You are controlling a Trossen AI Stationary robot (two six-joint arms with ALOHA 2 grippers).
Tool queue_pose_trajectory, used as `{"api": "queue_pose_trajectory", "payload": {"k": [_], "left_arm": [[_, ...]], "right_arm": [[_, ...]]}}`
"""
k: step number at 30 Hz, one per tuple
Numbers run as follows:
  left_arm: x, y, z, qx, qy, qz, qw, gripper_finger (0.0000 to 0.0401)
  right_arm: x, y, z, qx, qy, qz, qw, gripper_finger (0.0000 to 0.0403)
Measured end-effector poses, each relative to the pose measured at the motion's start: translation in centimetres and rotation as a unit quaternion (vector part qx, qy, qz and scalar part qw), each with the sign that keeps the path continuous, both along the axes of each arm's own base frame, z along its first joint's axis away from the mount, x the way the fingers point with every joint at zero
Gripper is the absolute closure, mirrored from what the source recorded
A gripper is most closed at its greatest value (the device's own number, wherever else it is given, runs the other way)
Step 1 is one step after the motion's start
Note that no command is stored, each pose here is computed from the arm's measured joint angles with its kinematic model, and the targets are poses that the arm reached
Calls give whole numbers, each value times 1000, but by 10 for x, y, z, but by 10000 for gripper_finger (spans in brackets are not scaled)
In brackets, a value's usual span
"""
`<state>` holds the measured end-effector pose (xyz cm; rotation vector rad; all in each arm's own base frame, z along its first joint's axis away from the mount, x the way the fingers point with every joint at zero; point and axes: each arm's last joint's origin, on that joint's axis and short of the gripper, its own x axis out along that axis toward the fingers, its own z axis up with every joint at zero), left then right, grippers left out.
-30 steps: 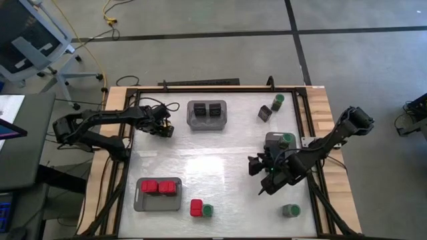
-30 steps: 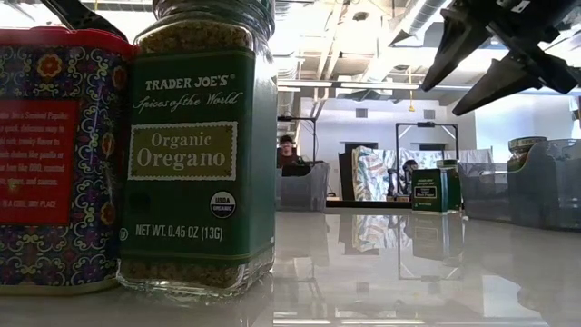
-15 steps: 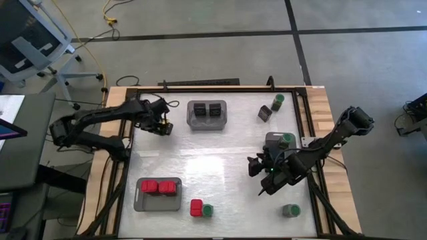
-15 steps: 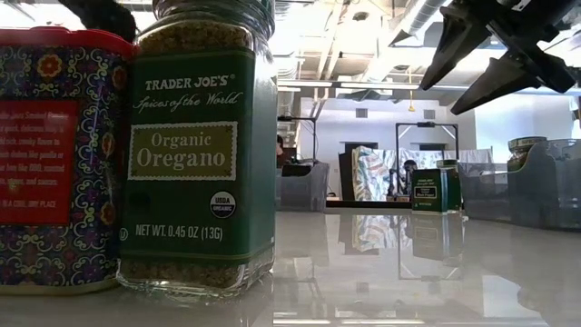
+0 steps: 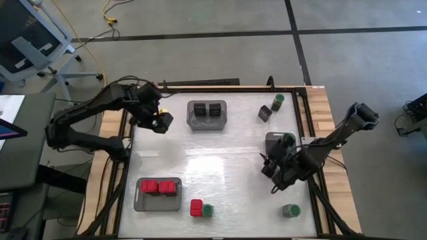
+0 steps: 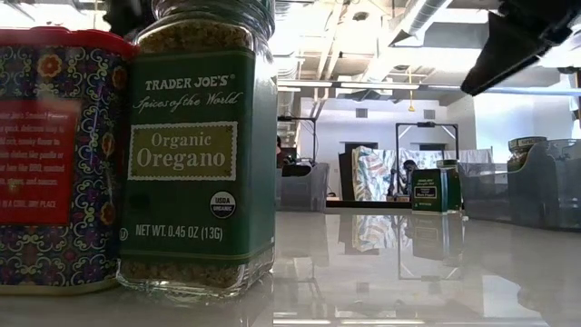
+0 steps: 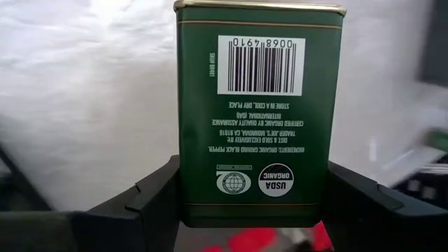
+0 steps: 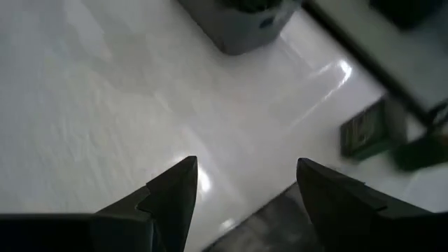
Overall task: Sort spices by type
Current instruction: Put the left black seasoning can into the top black transparent bin
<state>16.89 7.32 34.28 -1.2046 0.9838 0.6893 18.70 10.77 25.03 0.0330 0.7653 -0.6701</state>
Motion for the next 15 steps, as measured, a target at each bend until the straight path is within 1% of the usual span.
{"api": "queue_pose_trajectory", "payload": {"k": [3, 5, 7, 9, 11, 12, 14, 15], "left_arm": [[13, -10, 11, -4, -20, 7, 1000, 133], [26, -19, 10, -8, -22, 8, 1000, 133], [41, -28, 5, -20, -15, 0, 1000, 133], [57, -38, -4, -32, -1, -12, 999, 133], [72, -47, -13, -39, 10, -24, 999, 133], [80, -50, -18, -42, 15, -27, 999, 133], [94, -57, -28, -62, 19, -38, 997, 133], [101, -59, -33, -81, 20, -47, 995, 133]], "right_arm": [[3, -3, 5, -30, 13, 41, 999, 132], [8, -3, 3, -40, 13, 65, 997, 132], [18, -3, -4, -28, -9, 89, 996, 132], [31, -1, -13, 10, -49, 136, 989, 132], [44, 4, -22, 42, -111, 200, 973, 132], [49, 5, -25, 42, -135, 229, 963, 132], [55, 6, -26, 20, -175, 277, 944, 132], [56, 5, -25, -3, -185, 297, 937, 132]]}}
